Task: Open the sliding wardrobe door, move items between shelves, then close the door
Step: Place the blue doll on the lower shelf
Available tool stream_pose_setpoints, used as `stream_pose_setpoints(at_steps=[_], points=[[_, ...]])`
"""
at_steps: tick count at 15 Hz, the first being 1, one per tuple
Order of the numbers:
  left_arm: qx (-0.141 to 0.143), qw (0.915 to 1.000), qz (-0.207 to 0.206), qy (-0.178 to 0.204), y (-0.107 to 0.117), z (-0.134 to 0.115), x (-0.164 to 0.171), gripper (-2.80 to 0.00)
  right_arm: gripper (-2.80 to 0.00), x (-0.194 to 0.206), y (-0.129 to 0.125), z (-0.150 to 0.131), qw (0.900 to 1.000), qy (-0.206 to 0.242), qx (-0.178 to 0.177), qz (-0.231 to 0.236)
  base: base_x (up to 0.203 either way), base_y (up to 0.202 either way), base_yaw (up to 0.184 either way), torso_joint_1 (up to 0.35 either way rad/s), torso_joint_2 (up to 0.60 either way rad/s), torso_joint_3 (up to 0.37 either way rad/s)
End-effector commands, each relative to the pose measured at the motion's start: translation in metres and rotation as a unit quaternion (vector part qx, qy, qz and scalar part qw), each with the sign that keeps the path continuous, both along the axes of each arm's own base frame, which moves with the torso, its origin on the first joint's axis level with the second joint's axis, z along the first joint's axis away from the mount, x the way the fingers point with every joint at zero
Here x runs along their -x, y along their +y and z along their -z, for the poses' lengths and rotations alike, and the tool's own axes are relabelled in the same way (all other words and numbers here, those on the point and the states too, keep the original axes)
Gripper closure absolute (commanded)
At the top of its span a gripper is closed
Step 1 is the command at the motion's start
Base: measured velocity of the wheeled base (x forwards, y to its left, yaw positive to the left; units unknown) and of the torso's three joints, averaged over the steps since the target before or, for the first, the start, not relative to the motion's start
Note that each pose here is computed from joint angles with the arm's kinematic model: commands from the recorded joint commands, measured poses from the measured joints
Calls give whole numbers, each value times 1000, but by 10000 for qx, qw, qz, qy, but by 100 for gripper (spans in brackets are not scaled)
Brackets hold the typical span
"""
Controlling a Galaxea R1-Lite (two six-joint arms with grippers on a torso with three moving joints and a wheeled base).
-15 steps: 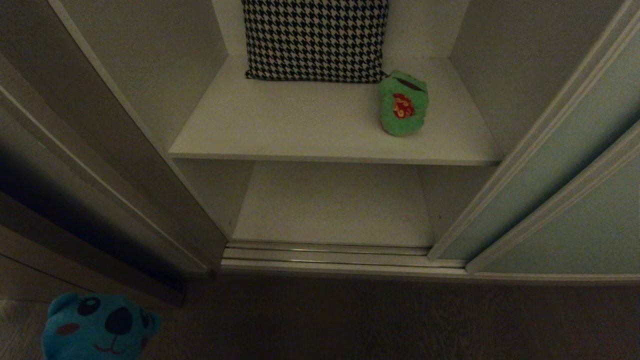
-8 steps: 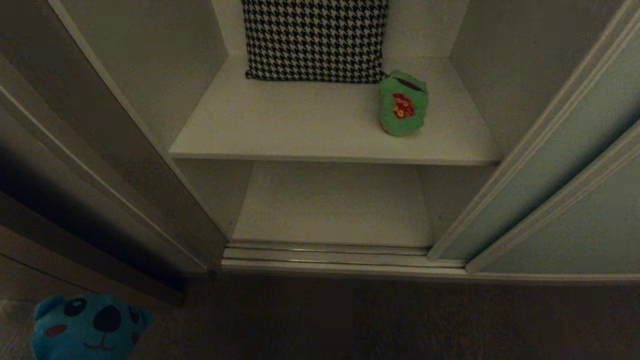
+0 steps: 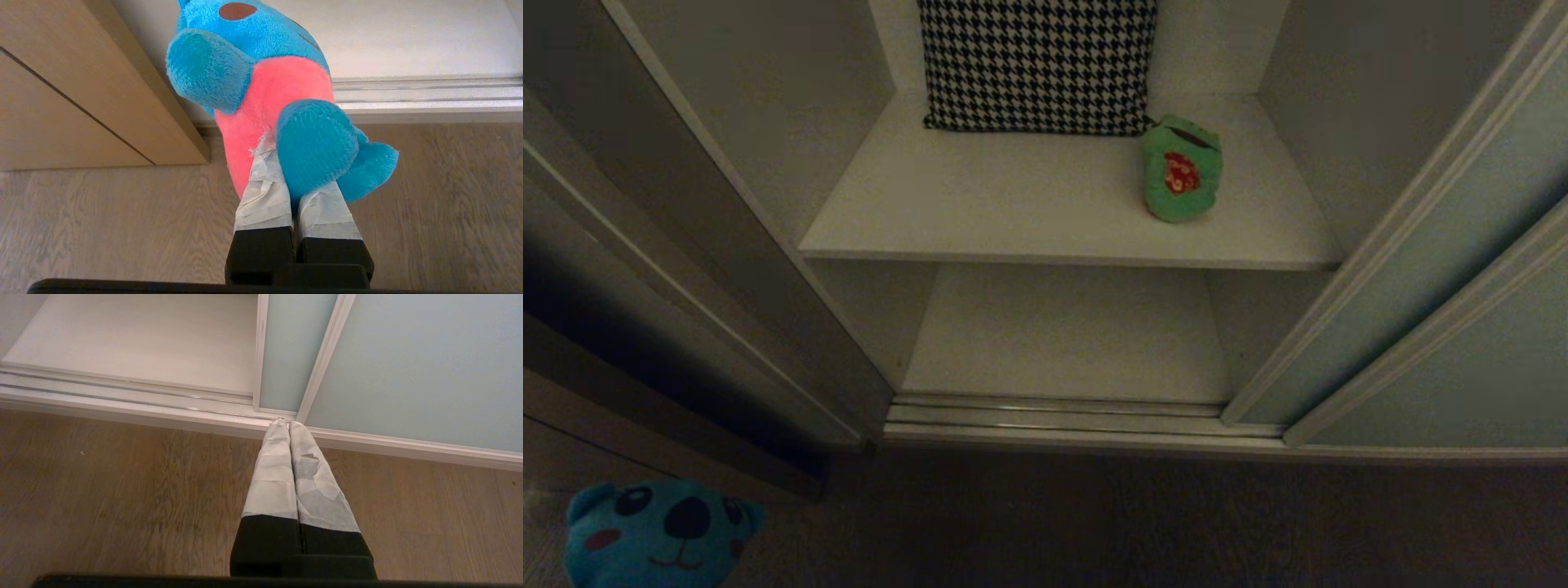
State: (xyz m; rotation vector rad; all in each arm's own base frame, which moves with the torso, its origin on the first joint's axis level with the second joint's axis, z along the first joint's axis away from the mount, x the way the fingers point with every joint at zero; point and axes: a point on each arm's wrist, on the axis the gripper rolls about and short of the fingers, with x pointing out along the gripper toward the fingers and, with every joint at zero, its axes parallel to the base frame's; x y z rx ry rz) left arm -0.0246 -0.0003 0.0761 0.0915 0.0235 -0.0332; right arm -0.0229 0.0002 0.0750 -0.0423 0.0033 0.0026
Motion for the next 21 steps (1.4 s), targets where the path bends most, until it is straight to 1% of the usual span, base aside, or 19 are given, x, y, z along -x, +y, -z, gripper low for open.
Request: stream_pose_setpoints(at_steps=[1,6,10,21], points=[[-10,10000,-4,49,0,0,-1,0,0,0,0,0,10000,6,3,-3,0,0,0,0,0,0],[5,10000,-11,52,0,0,-1,0,0,0,0,0,10000,1,3,-3,0,0,0,1,3,-92],[88,9999,-17,62,0,0,0,0,0,0,0,0,10000,6,3,-3,0,0,0,1,1,-192],[97,9999,-18,85,0,0,0,0,0,0,0,0,10000,6,3,-3,0,0,0,2,2,-196]])
